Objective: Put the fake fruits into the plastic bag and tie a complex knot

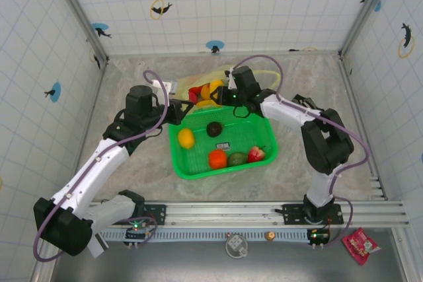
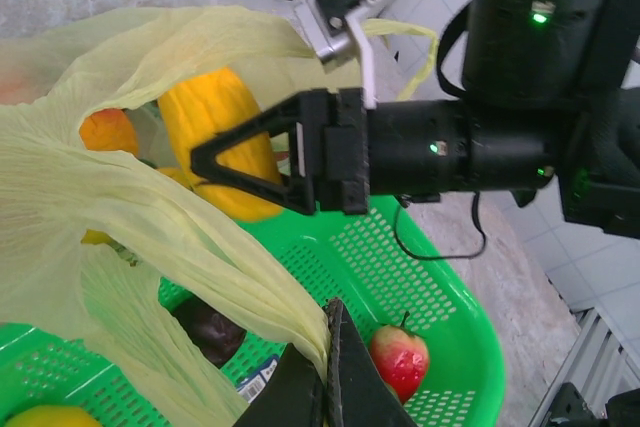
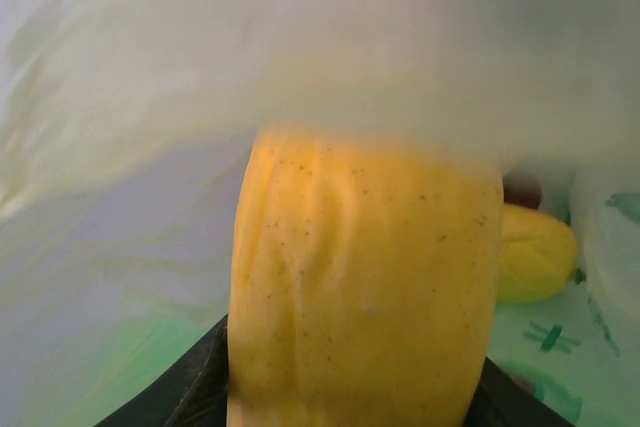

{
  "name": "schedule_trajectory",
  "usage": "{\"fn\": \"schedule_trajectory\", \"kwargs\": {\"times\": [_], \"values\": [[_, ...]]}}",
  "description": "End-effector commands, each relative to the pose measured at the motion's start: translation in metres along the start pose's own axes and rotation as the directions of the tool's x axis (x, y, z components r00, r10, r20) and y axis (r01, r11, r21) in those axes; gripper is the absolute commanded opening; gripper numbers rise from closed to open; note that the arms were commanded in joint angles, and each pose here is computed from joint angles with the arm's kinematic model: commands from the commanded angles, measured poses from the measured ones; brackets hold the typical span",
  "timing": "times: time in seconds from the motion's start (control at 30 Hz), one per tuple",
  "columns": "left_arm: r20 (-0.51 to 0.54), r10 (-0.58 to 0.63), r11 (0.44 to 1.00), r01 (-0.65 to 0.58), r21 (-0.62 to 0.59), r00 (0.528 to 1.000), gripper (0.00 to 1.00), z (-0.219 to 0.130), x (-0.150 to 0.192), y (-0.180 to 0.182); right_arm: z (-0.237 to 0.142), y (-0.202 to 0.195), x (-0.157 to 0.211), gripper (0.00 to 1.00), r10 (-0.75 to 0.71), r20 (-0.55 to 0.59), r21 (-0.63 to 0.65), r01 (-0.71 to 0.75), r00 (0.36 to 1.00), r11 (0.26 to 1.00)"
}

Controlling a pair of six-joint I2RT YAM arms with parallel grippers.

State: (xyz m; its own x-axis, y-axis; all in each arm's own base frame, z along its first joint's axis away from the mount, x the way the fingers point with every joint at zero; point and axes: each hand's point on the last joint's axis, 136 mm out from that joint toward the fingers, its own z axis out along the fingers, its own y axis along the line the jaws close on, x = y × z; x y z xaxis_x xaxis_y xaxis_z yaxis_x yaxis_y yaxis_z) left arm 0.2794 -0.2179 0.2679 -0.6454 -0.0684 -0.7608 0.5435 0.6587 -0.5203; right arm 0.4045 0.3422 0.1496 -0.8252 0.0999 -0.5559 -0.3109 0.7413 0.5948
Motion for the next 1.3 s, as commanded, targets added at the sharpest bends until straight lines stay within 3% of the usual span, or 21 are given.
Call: {"fn": "schedule_trajectory", "kwargs": {"times": [0.0, 0.13, 0.27, 0.43, 0.7, 0.9, 1.07, 1.13, 1.27], "values": [[0.008, 0.03, 0.999, -0.03, 0.014, 1.0, 0.0, -0.001, -0.006, -0.006, 0.007, -0.011, -0.033, 0.49, 0.11, 0.064, 0.05, -0.113, 0.992, 0.992], [0.027, 0.035, 0.999, -0.035, 0.004, 0.999, 0.0, -0.002, -0.012, -0.006, 0.017, -0.038, -0.049, 0.53, 0.187, 0.126, 0.132, -0.203, 0.974, 0.97], [0.054, 0.025, 1.0, -0.025, -0.009, 0.998, 0.0, 0.0, -0.022, -0.005, 0.018, -0.051, -0.058, 0.75, 0.171, 0.174, 0.213, -0.207, 0.97, 0.955], [0.043, 0.017, 1.0, -0.017, -0.007, 0.999, 0.0, 0.003, -0.02, -0.003, 0.008, -0.035, -0.059, 0.78, 0.102, 0.182, 0.202, -0.138, 0.978, 0.97], [0.035, 0.007, 1.0, -0.006, -0.012, 0.999, 0.0, 0.007, -0.016, 0.001, -0.024, 0.007, -0.055, 0.65, -0.016, 0.193, 0.076, 0.001, 0.981, 0.997], [0.038, -0.015, 1.0, 0.015, -0.019, 0.999, 0.0, 0.009, -0.015, 0.004, -0.052, 0.038, -0.027, 0.42, -0.188, 0.2, 0.067, 0.178, 0.962, 0.982], [0.049, -0.02, 1.0, 0.021, -0.012, 0.999, 0.0, 0.009, -0.017, 0.004, -0.082, 0.046, 0.004, 0.1, -0.296, 0.203, 0.085, 0.284, 0.934, 0.955], [0.057, -0.017, 1.0, 0.018, -0.018, 0.998, 0.0, 0.008, -0.019, 0.005, -0.093, 0.04, 0.015, 0.1, -0.315, 0.184, 0.103, 0.301, 0.931, 0.948], [0.07, -0.011, 1.0, 0.012, -0.009, 0.997, 0.0, 0.008, -0.027, 0.001, -0.114, -0.002, 0.041, 0.26, -0.298, 0.12, 0.204, 0.27, 0.947, 0.941]]}}
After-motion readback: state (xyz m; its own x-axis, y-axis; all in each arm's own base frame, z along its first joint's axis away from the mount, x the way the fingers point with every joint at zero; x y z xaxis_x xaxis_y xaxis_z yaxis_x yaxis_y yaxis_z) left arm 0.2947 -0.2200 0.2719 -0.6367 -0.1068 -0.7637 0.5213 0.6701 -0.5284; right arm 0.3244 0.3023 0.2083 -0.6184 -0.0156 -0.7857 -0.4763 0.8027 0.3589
